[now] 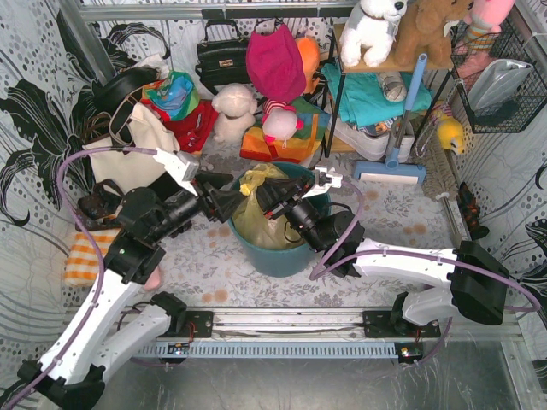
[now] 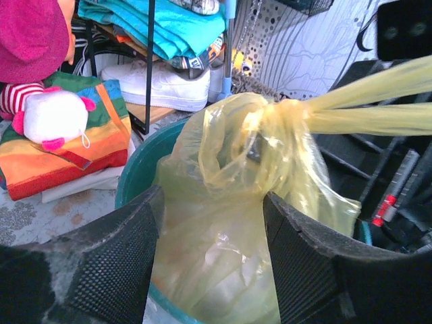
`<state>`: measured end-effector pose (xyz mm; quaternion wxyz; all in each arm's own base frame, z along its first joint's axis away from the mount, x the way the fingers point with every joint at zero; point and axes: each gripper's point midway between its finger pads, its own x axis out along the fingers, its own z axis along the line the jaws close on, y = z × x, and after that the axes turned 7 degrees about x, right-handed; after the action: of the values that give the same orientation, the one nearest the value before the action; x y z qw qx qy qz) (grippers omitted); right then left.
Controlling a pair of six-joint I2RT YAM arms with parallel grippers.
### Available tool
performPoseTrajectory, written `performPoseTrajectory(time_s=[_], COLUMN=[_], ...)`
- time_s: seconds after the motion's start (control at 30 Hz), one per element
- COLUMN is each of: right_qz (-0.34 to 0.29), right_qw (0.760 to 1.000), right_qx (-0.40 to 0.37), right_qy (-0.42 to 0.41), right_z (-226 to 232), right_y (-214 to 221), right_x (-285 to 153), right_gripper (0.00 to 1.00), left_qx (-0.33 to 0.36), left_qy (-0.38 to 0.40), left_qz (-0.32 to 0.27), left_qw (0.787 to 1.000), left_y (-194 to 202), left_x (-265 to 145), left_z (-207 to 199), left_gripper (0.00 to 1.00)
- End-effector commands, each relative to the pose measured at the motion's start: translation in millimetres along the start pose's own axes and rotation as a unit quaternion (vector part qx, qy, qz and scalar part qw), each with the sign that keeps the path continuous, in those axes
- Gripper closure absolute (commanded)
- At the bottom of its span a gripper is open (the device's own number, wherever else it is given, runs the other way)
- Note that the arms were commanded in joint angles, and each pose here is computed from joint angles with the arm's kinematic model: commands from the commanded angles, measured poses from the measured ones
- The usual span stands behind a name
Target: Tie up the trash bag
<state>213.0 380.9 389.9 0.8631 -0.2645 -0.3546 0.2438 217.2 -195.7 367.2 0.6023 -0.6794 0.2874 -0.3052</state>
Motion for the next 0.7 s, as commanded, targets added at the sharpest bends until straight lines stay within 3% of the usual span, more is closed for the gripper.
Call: performPoseTrajectory(time_s=[0.0,0.33,0.67], right_qz=[-0.012,-0.008,-0.015], right_qw=[1.0,1.0,1.0], right_qx=[0.008,0.002,-0.011], right_qy=[-0.01,0.0,0.008], right_z=[6,0,-4], right_y=[-9,-4,-4], right_x=[1,1,5], right_gripper=[1.0,1.0,1.0], left_qx=[0.028,0.03,-0.001], left_qy=[0.012,0.149,0.255], left_qz=[-0.02,-0.02,0.022], left_qw=[0.999,0.988,0.967], left_y=[-1,4,23], left_x=[16,16,-4], left_z=[5,-38,-73], left_gripper=[0.35,0.92,1.0])
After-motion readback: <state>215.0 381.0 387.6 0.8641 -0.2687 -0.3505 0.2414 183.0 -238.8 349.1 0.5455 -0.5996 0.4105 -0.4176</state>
